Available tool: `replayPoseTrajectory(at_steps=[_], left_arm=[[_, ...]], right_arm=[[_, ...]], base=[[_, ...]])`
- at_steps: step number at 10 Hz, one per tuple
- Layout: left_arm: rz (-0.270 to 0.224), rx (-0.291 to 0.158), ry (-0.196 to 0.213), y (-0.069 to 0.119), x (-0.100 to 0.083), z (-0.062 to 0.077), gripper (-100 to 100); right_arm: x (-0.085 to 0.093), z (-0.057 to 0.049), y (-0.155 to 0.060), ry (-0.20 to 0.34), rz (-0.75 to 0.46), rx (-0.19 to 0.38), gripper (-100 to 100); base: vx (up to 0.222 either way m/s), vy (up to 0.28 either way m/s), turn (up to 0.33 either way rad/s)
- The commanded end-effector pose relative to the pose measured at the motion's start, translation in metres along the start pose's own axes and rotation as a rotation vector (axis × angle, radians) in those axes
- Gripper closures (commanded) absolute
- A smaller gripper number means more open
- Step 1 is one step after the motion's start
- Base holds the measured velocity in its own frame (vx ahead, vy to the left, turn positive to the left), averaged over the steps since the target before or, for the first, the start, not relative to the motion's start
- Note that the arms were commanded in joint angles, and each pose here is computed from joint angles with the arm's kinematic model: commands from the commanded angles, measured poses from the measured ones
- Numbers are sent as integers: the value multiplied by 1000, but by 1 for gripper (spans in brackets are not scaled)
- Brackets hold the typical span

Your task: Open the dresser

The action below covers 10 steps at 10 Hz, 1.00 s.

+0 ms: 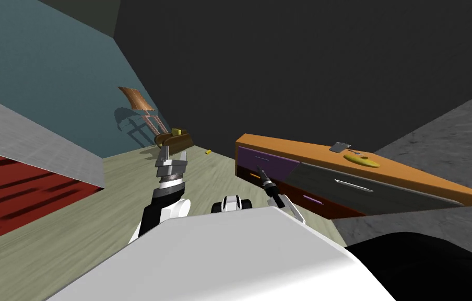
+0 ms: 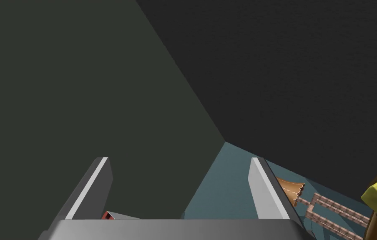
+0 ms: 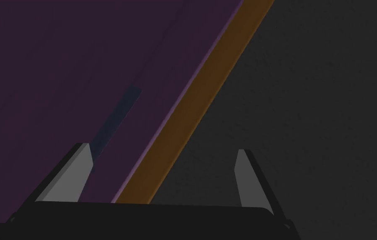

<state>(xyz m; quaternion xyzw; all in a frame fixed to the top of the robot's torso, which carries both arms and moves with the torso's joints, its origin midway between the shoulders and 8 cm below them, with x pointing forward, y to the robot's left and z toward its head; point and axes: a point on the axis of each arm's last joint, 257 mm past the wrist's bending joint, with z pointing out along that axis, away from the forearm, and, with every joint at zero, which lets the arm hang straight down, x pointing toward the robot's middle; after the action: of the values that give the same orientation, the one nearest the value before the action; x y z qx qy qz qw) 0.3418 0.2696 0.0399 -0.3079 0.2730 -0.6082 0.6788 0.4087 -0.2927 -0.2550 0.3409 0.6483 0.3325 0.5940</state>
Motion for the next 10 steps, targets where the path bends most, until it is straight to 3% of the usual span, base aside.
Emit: replayPoseTrajectory(at_steps=[1,2,3,4,5,6,7,10], left_arm=[[0,0,0,0,0,0,0],[0,0,0,0,0,0,0],[0,0,0,0,0,0,0],[0,0,0,0,0,0,0],[0,0,0,0,0,0,0],[0,0,0,0,0,0,0],[0,0,0,0,0,0,0],[0,0,0,0,0,0,0]], right_arm=[[15,-10,-50,48,-101,133,-100],[15,-12,-62,50,-117,173,-100],[22,-21,-94,82,-181,247,-100],[20,-22,-99,82,-193,265,-100],[24,-34,-130,112,-257,339,-100],[22,-38,-139,111,-272,373,-100],[22,-50,-165,136,-338,437,-100],[17,-75,-211,166,-438,569,-100]], base=[[28,49,312],[28,36,172],[34,44,342],[21,32,165],[26,52,292],[31,41,195],[34,38,355],[33,32,217]])
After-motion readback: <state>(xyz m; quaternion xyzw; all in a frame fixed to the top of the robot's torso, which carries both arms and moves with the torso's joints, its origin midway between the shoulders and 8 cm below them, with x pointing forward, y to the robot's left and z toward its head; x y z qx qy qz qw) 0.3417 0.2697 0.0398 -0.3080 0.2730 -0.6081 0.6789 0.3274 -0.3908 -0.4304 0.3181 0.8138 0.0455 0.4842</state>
